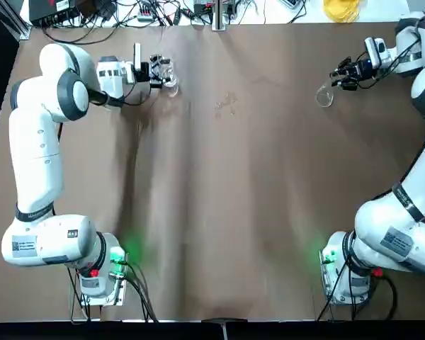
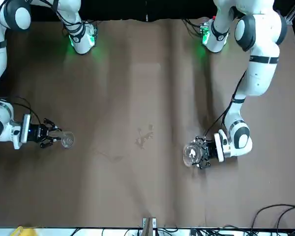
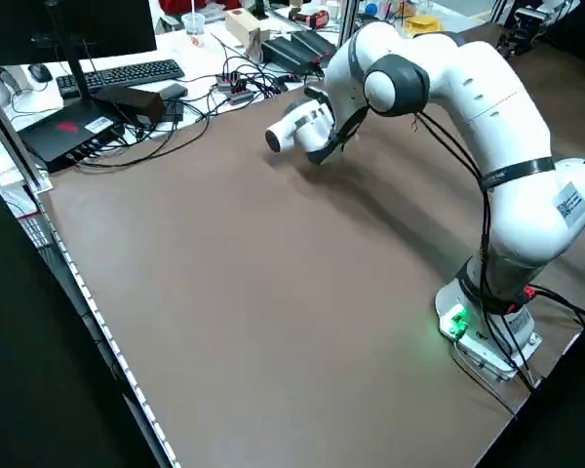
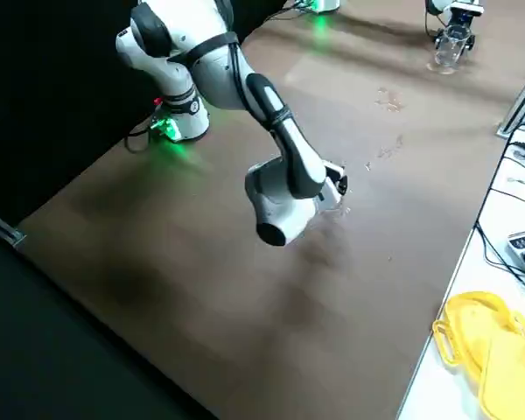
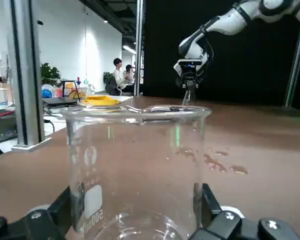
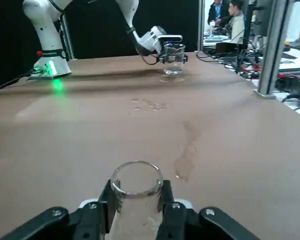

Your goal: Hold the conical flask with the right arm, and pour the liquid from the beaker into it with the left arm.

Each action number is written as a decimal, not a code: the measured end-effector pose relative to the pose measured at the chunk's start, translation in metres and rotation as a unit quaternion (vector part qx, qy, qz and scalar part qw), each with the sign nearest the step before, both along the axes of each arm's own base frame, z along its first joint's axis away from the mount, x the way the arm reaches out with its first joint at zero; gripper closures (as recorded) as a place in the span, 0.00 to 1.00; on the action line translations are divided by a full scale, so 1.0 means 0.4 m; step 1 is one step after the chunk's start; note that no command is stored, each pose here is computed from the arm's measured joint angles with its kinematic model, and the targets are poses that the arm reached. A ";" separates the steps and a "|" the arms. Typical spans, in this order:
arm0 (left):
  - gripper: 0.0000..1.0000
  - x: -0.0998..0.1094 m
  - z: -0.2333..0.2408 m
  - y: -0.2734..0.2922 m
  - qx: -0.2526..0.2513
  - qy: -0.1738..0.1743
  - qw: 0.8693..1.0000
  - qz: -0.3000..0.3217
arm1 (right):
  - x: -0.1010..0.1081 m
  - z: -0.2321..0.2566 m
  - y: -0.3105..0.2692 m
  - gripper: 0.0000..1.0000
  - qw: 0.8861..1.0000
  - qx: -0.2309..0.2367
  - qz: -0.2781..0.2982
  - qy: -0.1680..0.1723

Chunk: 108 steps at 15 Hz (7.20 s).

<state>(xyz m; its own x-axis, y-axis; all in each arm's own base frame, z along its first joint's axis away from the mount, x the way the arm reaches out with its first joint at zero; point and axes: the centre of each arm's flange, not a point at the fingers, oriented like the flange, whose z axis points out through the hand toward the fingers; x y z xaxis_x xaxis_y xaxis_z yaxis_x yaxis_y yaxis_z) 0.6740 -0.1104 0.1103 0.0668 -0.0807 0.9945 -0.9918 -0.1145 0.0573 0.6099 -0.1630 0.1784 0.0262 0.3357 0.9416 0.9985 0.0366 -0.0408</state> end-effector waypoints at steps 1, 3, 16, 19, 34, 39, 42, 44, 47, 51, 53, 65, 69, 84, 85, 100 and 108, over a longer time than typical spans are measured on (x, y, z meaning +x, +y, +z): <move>0.02 0.011 0.028 -0.006 0.004 -0.003 1.000 0.000 | 0.008 0.002 0.027 0.61 1.000 0.002 0.008 0.001; 0.02 0.031 0.087 -0.028 0.029 -0.007 1.000 -0.002 | 0.025 0.011 0.084 0.61 1.000 0.012 0.018 0.002; 0.02 0.042 0.355 -0.280 0.195 0.006 0.980 -0.041 | 0.054 0.077 0.559 0.61 0.998 0.063 -0.024 0.010; 0.02 0.031 0.408 -0.335 0.228 0.003 0.973 -0.048 | 0.034 0.080 0.694 0.61 0.998 0.048 -0.049 0.010; 0.02 -0.015 0.492 -0.450 0.336 -0.005 0.938 -0.087 | -0.093 0.114 1.239 0.61 0.982 0.027 -0.182 0.032; 0.02 -0.022 0.490 -0.455 0.337 -0.013 0.936 -0.103 | -0.080 0.082 1.298 0.61 0.975 0.017 -0.218 0.039; 0.02 -0.022 0.488 -0.449 0.336 -0.016 0.935 -0.109 | -0.086 0.070 1.355 0.61 0.972 0.010 -0.230 0.041; 0.02 -0.022 0.487 -0.448 0.339 -0.017 0.934 -0.111 | -0.102 0.064 1.386 0.61 0.973 0.009 -0.228 0.044; 0.02 -0.026 0.485 -0.453 0.345 -0.021 0.931 -0.117 | -0.109 0.065 1.407 0.61 0.970 0.004 -0.237 0.049; 0.02 -0.026 0.485 -0.452 0.363 -0.032 0.923 -0.127 | -0.124 0.066 1.446 0.61 0.967 -0.008 -0.248 0.051; 0.02 -0.027 0.486 -0.454 0.369 -0.038 0.919 -0.131 | -0.126 0.063 1.455 0.61 0.967 -0.011 -0.250 0.051; 0.02 -0.035 0.495 -0.474 0.397 -0.062 0.903 -0.152 | -0.145 0.067 1.495 0.61 0.965 -0.019 -0.255 0.054; 0.02 -0.038 0.521 -0.484 0.406 -0.077 0.897 -0.158 | -0.145 0.064 1.497 0.61 0.964 -0.019 -0.258 0.055; 0.02 -0.065 0.539 -0.531 0.453 -0.107 0.865 -0.187 | -0.143 0.060 1.502 0.61 0.963 -0.019 -0.264 0.057; 0.02 -0.065 0.538 -0.530 0.457 -0.105 0.863 -0.186 | -0.143 0.060 1.502 0.61 0.963 -0.019 -0.264 0.057; 0.02 -0.087 0.532 -0.566 0.488 -0.083 0.850 -0.182 | -0.151 0.062 1.513 0.61 0.963 -0.020 -0.263 0.058; 0.02 -0.092 0.532 -0.576 0.506 -0.077 0.841 -0.176 | -0.155 0.056 1.515 0.61 0.963 -0.023 -0.263 0.059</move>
<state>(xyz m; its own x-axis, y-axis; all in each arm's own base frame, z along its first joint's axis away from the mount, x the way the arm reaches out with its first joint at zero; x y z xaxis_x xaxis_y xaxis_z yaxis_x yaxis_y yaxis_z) 0.6372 -0.3410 0.3233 -0.2617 -0.8789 0.3989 -0.9611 0.2752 -0.0242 0.5480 0.4432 0.2006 0.3089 0.2882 0.9064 0.8670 -0.4771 -0.1438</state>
